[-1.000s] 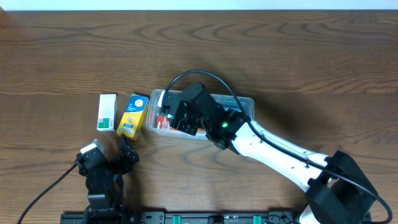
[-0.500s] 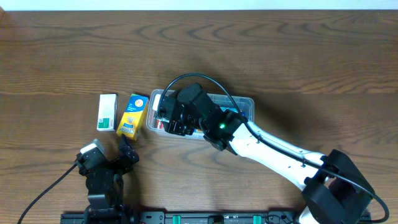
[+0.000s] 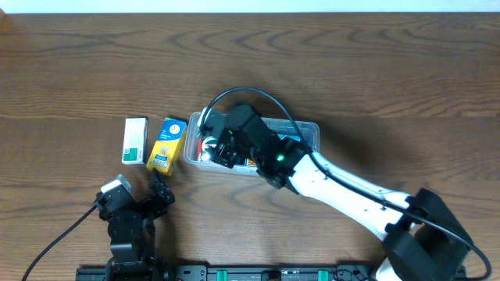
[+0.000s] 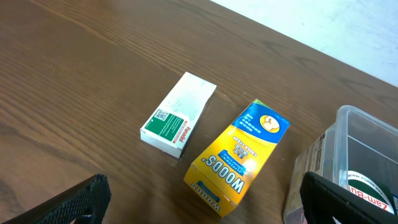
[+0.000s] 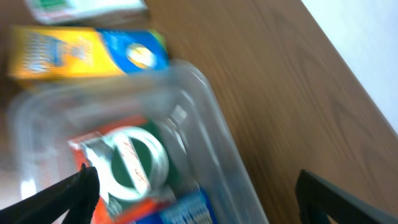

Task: Pack container
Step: 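Carry the green tin box into the container and release it, then raise the right gripper away from the container, then move the left gripper to the white-green box and grasp it, then lift the white-green box with the left gripper over the container, then lower the white-green box into the container and open the left gripper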

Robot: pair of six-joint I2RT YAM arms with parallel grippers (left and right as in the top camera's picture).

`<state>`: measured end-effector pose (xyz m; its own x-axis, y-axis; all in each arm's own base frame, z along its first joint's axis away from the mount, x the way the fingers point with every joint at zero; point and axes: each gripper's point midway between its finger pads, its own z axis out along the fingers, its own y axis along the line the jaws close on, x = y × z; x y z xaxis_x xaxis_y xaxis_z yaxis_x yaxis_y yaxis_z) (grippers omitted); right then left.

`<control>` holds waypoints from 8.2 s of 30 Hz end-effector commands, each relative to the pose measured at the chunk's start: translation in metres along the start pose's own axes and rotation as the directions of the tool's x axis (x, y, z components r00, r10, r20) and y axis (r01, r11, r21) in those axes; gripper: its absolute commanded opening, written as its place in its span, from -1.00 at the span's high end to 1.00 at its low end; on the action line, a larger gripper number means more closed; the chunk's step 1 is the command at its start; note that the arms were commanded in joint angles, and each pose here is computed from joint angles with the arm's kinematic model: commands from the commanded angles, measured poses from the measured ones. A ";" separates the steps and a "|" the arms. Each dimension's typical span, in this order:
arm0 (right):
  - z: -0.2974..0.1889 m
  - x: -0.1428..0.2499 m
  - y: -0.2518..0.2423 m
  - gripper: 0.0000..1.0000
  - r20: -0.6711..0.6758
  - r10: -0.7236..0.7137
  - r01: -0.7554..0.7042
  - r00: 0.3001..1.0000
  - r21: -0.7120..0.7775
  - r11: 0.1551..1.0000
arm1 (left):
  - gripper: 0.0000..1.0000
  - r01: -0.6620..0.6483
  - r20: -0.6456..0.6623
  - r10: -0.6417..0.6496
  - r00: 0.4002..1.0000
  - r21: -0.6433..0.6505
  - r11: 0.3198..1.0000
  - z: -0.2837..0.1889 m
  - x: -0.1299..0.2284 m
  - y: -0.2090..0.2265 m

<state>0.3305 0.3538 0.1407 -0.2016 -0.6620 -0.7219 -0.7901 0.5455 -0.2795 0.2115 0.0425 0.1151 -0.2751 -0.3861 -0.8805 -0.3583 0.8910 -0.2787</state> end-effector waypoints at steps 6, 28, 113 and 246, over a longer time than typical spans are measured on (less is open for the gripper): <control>-0.097 0.047 -0.136 -0.99 0.035 0.587 -0.562 0.809 0.339 0.754 | -0.96 -0.018 -0.010 0.018 1.000 -0.005 1.000 0.003 0.006 0.002; -0.191 0.222 -0.225 -0.98 0.040 0.971 -0.837 0.236 0.516 0.182 | -0.96 -0.008 0.028 0.008 1.000 0.015 1.000 0.000 -0.006 -0.004; -0.192 0.222 -0.224 -0.99 0.037 0.971 -0.836 0.235 0.518 0.183 | -0.46 -0.563 -0.687 0.487 0.539 0.136 0.815 0.195 0.016 0.034; -0.192 0.222 -0.224 -0.98 0.037 0.971 -0.836 0.235 0.518 0.183 | -0.12 -0.711 0.474 0.875 0.099 0.648 -0.271 -0.015 0.058 -0.302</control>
<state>0.3514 -0.0132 0.1623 -0.8002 0.3772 -0.4662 0.3129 0.9258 0.2118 0.2891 -0.2443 0.1581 0.0151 0.8509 -0.5251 0.8654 0.2519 0.4332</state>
